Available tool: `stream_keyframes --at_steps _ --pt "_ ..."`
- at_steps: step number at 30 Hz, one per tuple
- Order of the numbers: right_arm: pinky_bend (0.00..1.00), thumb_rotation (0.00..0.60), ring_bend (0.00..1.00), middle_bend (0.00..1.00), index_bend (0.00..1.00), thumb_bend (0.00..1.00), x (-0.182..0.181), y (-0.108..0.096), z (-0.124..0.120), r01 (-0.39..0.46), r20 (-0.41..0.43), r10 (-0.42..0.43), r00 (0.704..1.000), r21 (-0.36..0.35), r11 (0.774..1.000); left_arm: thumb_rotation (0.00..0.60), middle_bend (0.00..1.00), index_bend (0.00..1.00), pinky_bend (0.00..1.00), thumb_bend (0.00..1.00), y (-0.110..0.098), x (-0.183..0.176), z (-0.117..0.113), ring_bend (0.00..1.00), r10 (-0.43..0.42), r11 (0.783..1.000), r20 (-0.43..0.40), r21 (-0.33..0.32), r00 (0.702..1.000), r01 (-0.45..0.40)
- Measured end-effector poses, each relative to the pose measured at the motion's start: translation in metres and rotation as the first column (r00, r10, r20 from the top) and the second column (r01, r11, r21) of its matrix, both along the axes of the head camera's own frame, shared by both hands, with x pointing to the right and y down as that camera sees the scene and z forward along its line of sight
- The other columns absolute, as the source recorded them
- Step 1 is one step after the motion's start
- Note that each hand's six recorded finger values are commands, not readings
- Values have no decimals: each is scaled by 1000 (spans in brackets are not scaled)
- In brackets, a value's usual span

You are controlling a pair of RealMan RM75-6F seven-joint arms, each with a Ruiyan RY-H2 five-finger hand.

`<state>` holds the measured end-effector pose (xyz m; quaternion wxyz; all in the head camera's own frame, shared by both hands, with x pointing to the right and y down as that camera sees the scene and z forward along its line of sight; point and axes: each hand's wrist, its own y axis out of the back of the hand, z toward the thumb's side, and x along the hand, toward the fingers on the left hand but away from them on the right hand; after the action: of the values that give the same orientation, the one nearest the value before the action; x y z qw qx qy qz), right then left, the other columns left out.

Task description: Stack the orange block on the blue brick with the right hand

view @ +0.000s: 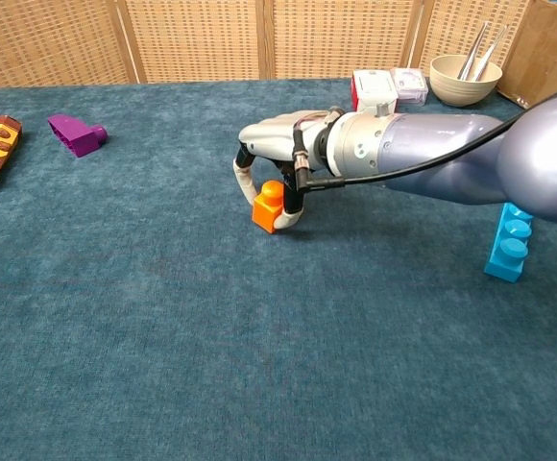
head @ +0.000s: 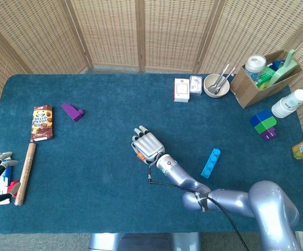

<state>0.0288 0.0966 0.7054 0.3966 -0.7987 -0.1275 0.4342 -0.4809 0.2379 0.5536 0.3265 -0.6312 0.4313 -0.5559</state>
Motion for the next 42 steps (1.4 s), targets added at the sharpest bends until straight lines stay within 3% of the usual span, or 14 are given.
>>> stream_keyframes --at_steps 12,25,34,42 --pt "78 600 73 271 625 229 9 -10 -21 -5 13 5 1000 37 999 600 187 300 70 333 -2 3 0 145 11 1000 -8 7 1000 -11" --pt "79 600 73 271 623 229 62 -11 -57 -8 -57 13 998 90 996 600 187 299 71 334 -8 12 -4 146 43 999 -17 28 999 -43" --pt "78 600 73 272 624 227 113 2 -87 -57 -80 65 995 100 993 600 188 299 70 333 -10 19 -4 145 59 998 -24 28 998 -58" --pt "79 600 73 277 627 227 140 14 -97 -78 -68 83 994 80 994 600 188 299 70 333 -12 25 -5 145 70 997 -20 28 997 -70"
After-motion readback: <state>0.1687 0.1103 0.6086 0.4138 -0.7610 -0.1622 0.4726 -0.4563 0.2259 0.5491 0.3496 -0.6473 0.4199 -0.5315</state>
